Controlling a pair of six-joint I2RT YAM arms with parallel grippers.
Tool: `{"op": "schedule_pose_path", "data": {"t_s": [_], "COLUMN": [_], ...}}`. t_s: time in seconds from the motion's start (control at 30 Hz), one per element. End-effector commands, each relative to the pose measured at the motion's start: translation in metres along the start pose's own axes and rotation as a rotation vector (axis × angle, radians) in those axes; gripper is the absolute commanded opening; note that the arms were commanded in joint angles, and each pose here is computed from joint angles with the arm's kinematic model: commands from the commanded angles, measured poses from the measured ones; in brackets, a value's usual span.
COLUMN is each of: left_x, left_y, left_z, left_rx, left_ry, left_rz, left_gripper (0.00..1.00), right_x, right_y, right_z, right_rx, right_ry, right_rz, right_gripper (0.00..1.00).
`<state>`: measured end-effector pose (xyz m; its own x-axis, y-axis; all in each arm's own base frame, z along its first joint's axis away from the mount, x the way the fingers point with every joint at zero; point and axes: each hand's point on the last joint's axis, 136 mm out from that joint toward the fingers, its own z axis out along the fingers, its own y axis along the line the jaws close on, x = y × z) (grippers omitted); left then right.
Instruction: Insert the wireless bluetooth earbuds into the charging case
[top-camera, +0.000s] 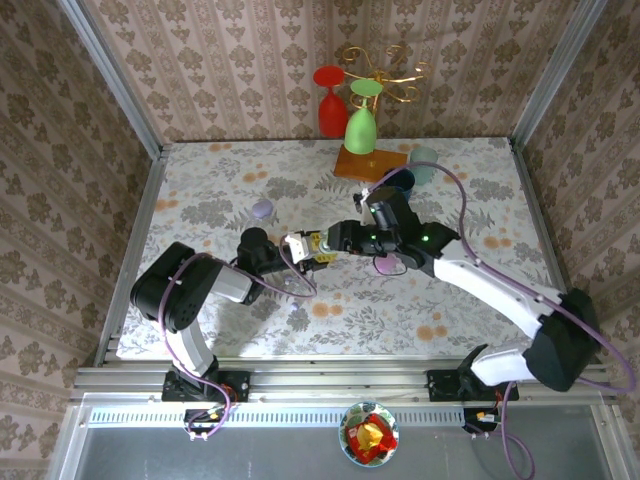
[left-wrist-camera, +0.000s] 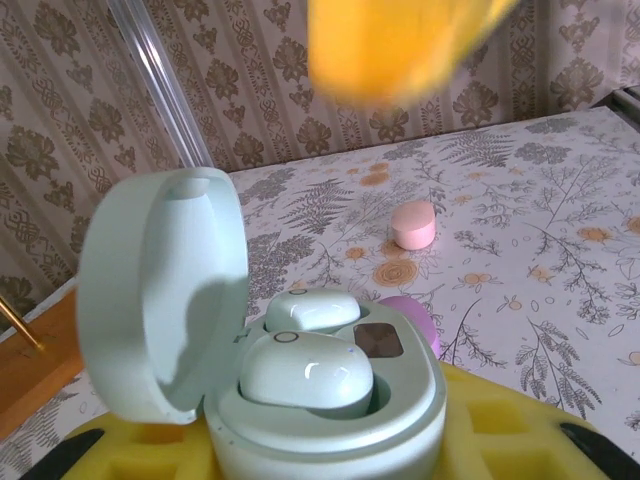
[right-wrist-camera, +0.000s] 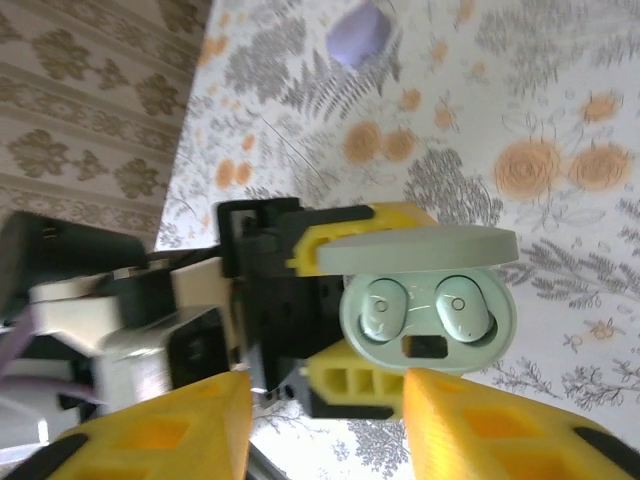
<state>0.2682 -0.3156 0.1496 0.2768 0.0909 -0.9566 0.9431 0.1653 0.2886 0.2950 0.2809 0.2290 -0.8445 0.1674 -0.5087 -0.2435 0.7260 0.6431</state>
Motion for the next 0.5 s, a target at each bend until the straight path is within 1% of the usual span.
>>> {"op": "schedule_pose_path", "data": {"t_s": [0.0,0.13,0.23,0.27,0.33,0.47], "left_x": [-0.011,-0.013,-0.020,-0.022,-0.024,-0.029], "left_y": [0.000,-0.002,-0.007,-0.009,-0.010,-0.003], "left_z": [0.000,0.001,0.004,0.004,0.006,0.006], "left_rx": [-0.001,-0.001,0.005,0.007,0.003,-0.028], "left_ry": [-0.030,-0.032,-0.045,-0.047,-0.050,-0.051], "left_rz": [0.099,0.132,0.151,0.157,0.157,0.110], "left_gripper": [0.23,0.23,0.23,0.23,0.23,0.23], "right_x": [-0.019,-0.031,-0.037,-0.034,-0.032,-0.021], "right_y": [-0.007,-0.009,-0.002,-0.007,-0.009,-0.016], "right_z": [-0.017,-0.010,-0.004,0.007,0.013,0.018], "right_rx": [0.053,0.055,0.033,0.047,0.052,0.055], "right_ry": [-0.067,-0.072,-0.060,-0.031,-0.010,0.020], "right_rz": [-0.023,-0.015,-0.024,-0.018,-0.017,-0.007], "right_gripper": [0.38,0.34,0.34,0.34,0.33,0.33]}}
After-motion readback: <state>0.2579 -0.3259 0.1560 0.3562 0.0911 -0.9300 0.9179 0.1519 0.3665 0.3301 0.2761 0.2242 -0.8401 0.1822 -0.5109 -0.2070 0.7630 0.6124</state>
